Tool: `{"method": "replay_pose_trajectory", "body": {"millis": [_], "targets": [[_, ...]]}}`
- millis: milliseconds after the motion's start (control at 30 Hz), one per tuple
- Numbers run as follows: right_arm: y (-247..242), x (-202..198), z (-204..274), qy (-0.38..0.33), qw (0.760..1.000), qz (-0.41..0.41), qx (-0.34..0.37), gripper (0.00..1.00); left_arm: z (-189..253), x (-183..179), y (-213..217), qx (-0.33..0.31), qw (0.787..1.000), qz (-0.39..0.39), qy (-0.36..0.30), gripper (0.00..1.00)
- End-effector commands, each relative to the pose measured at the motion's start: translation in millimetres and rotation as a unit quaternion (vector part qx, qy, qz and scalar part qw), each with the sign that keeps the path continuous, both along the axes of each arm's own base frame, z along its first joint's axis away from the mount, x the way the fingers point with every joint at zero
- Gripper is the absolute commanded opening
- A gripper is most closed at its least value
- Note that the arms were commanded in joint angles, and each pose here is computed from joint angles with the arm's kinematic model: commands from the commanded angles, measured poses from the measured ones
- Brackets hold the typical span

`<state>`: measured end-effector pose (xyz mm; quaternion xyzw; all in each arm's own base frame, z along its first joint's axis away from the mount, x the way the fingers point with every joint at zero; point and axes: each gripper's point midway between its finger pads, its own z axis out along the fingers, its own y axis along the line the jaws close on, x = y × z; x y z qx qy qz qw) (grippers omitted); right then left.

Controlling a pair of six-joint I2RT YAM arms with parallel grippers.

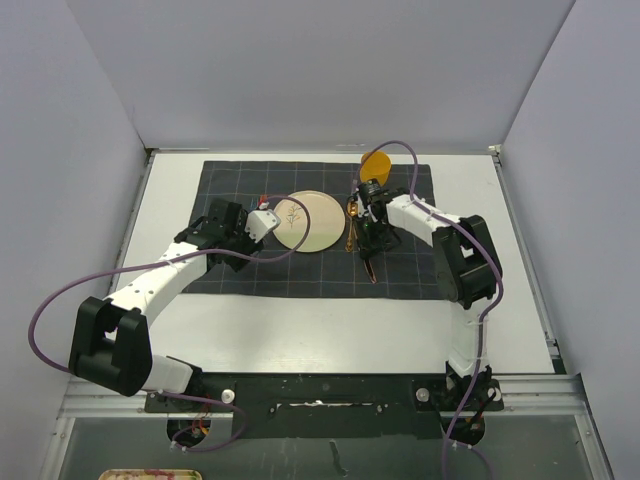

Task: Set the dinner table for one person
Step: Adjust the knife on the napkin.

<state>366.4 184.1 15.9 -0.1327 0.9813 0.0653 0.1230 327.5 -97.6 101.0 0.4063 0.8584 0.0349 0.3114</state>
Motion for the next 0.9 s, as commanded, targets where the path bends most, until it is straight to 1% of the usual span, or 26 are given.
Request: {"method": "replay_pose_trajectory", "body": {"millis": [0, 200, 467, 700, 867], "targets": [[-16.7, -8.2, -10.7, 0.012, 0.999, 0.004, -0.034, 0.00, 20.3, 9.0, -5.4, -0.013, 0.999, -0.006, -0.039, 0.50], [-7.7, -3.4, 4.6, -0.007, 0.999, 0.014, -0.028, 0.00, 20.9, 10.9, -7.4, -0.016, 0.999, -0.009, -0.040, 0.44], [-4.1, 1.5, 23.4, -0.030, 0.999, 0.013, -0.020, 0.00, 22.7, 10.7, -8.3, -0.019, 0.999, -0.011, -0.042, 0.33], [-4.2, 3.6, 38.0, -0.050, 0.999, 0.011, -0.016, 0.00, 28.5, 13.2, -10.1, -0.025, 0.998, -0.009, -0.048, 0.33], [-4.5, 4.4, 42.5, -0.057, 0.998, 0.012, -0.016, 0.00, 31.7, 15.4, -11.6, -0.028, 0.998, -0.008, -0.051, 0.36]]}}
